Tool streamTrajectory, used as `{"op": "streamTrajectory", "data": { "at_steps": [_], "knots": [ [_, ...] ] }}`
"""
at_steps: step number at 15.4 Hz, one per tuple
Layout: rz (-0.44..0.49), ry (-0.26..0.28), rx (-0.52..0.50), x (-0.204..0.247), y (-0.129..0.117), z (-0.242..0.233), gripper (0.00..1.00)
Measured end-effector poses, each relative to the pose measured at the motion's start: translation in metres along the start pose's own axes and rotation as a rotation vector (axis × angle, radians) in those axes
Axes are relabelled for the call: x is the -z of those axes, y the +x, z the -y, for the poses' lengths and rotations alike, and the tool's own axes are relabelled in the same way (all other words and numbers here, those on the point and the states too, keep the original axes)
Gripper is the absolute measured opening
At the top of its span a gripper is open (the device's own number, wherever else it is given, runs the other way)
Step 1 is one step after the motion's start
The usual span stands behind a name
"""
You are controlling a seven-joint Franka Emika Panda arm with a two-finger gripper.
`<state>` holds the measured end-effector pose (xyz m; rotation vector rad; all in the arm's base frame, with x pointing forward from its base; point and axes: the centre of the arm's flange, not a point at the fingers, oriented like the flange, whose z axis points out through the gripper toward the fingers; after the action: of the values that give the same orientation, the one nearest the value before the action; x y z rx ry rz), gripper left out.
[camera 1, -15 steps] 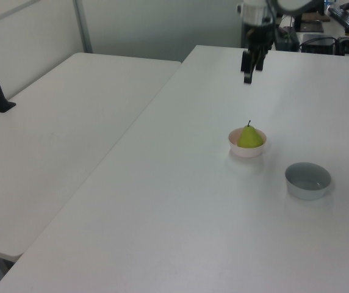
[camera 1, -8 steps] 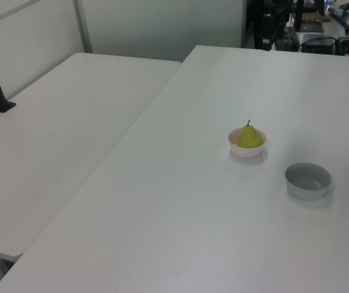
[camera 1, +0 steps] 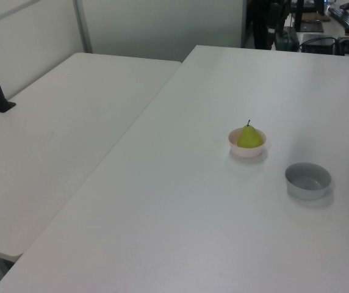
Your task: Place the pear in the bowl
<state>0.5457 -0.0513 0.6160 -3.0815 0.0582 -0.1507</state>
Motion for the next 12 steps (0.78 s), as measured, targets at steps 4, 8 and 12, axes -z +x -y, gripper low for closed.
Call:
{"op": "streamTrajectory", "data": {
  "at_steps": [4, 8, 12],
  "knots": [
    [0.002, 0.001, 0.008, -0.001, 0.000, 0.004, 1.00],
    [0.004, 0.002, 0.023, -0.002, 0.001, 0.013, 1.00],
    [0.007, 0.003, 0.027, -0.004, 0.002, 0.015, 1.00]
  ]
}}
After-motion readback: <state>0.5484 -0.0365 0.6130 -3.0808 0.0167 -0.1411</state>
